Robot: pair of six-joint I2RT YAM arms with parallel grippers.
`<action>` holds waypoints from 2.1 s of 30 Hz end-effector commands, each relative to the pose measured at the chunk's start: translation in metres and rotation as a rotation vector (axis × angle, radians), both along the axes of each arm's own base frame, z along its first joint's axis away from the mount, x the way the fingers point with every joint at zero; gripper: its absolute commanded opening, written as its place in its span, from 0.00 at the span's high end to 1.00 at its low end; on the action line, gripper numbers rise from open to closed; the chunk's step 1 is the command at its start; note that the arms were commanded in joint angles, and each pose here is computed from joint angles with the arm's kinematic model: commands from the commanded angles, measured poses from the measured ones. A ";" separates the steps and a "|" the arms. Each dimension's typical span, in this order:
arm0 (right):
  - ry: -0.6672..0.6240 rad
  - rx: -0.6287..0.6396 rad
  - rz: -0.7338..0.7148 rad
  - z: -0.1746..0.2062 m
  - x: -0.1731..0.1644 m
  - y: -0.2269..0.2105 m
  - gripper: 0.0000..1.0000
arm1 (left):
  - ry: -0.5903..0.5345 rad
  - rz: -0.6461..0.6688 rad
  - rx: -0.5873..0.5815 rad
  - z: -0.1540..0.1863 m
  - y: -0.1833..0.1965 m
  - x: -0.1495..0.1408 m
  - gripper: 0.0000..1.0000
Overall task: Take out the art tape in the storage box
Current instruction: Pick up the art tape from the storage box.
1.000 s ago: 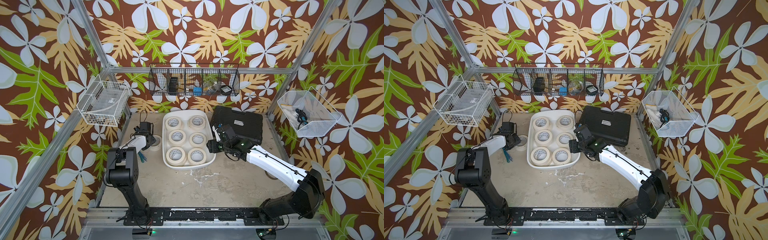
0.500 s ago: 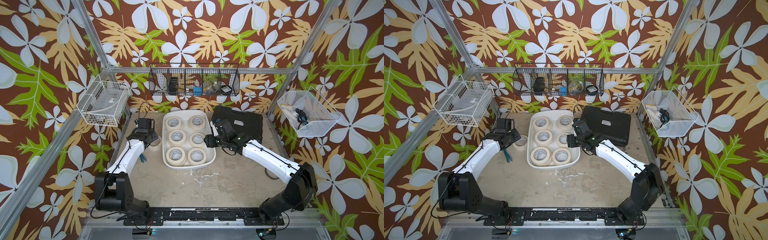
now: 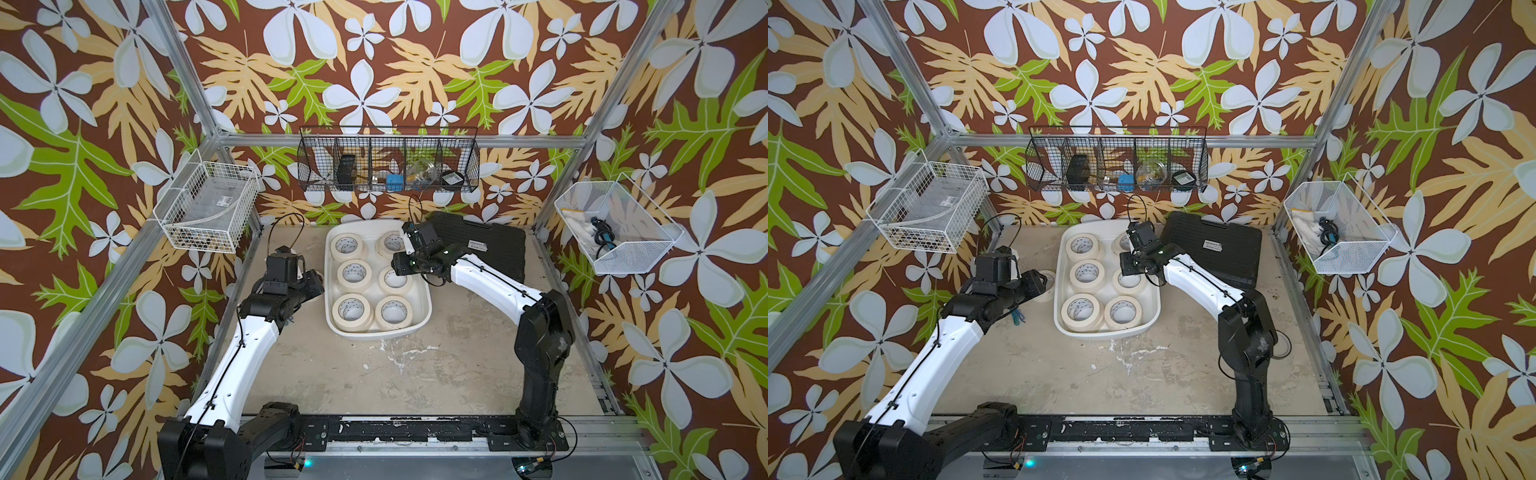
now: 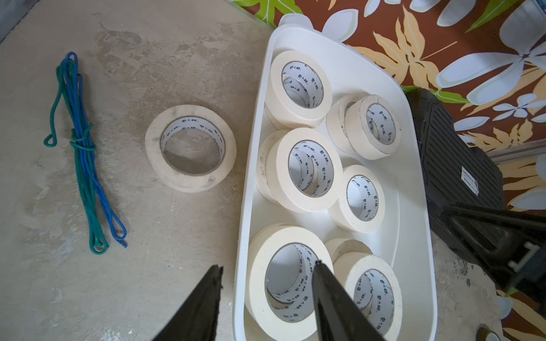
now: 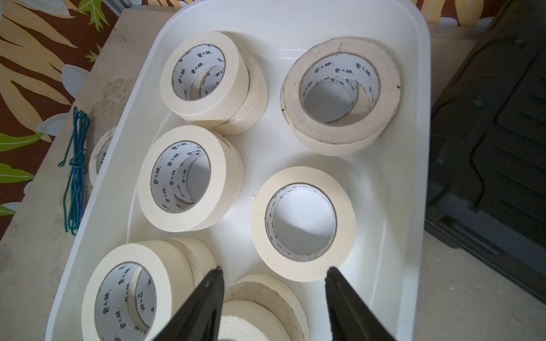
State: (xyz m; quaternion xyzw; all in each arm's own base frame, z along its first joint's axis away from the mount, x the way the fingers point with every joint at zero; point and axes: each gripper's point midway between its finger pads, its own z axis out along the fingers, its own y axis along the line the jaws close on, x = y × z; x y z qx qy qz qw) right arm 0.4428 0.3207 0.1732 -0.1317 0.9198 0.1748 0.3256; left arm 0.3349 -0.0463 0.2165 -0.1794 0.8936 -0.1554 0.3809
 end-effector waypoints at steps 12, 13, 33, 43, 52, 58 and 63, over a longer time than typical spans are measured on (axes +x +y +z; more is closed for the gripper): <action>0.083 -0.009 0.027 -0.053 0.008 0.060 0.42 | -0.014 -0.056 0.035 0.005 -0.002 -0.014 0.44; 0.082 -0.013 0.027 -0.055 0.010 0.062 0.42 | -0.010 -0.056 0.037 0.004 -0.002 -0.014 0.44; 0.068 -0.019 0.024 -0.085 0.042 0.087 0.46 | 0.005 -0.067 0.036 -0.002 -0.003 -0.014 0.43; 0.055 -0.022 0.024 -0.089 0.043 0.089 0.69 | 0.004 -0.038 0.066 -0.001 0.004 -0.014 0.43; 0.052 -0.029 0.009 -0.091 0.048 0.090 0.52 | 0.002 -0.044 0.064 0.001 0.003 -0.012 0.43; 0.047 -0.024 0.005 -0.093 0.051 0.096 0.63 | 0.014 -0.044 0.075 -0.005 0.004 -0.012 0.42; 0.049 -0.032 0.006 -0.097 0.050 0.096 0.73 | 0.007 -0.048 0.072 -0.002 0.003 -0.013 0.42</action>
